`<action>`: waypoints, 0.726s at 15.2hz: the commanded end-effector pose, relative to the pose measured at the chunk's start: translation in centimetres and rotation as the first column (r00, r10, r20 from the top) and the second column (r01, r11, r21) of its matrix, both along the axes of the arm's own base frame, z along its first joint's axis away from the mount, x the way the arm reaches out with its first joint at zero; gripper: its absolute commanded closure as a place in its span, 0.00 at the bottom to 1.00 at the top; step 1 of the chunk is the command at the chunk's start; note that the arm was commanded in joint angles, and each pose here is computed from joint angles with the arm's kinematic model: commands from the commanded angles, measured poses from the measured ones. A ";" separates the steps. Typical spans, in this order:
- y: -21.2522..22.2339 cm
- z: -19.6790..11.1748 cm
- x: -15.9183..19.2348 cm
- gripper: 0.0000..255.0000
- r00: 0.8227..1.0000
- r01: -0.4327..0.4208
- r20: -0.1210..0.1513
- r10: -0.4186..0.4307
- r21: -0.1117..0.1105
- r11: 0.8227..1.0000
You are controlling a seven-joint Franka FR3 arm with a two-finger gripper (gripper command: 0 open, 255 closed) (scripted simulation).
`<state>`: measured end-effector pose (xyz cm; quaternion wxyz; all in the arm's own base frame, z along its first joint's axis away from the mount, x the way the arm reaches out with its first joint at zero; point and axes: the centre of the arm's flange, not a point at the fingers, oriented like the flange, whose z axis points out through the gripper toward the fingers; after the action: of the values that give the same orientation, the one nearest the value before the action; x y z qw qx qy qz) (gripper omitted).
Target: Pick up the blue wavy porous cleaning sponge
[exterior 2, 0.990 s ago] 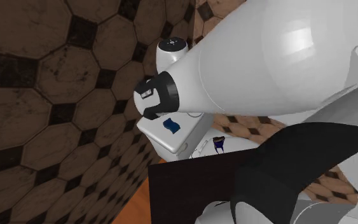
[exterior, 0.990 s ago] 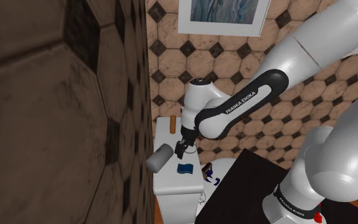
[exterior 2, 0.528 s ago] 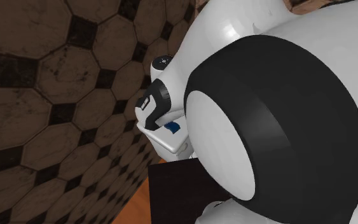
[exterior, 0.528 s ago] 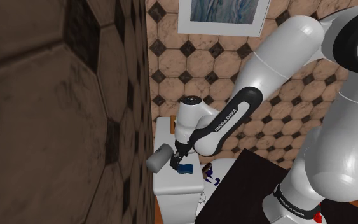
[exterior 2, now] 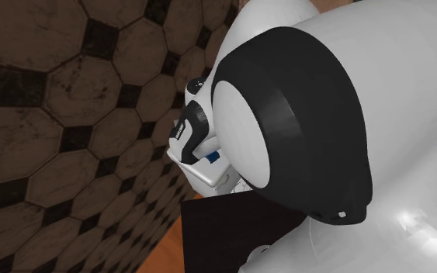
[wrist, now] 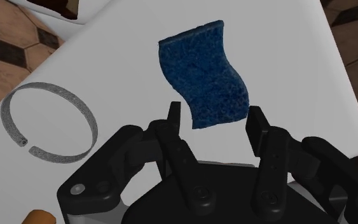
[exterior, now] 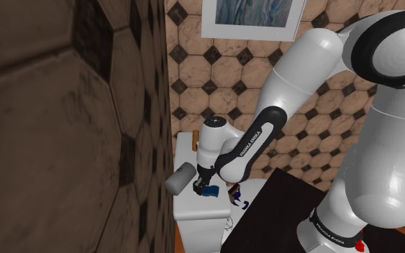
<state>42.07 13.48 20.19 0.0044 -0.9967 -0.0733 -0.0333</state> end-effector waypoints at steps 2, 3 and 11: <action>0.0 0.0 0.0 1.00 1.000 0.000 0.000 0.000 0.000 1.000; 0.0 0.0 0.0 1.00 1.000 0.000 0.000 0.000 0.000 1.000; 0.0 1.5 -0.1 1.00 1.000 0.000 0.000 0.000 0.000 1.000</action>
<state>42.04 13.56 21.25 0.0045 -0.9967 -0.0734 -0.0337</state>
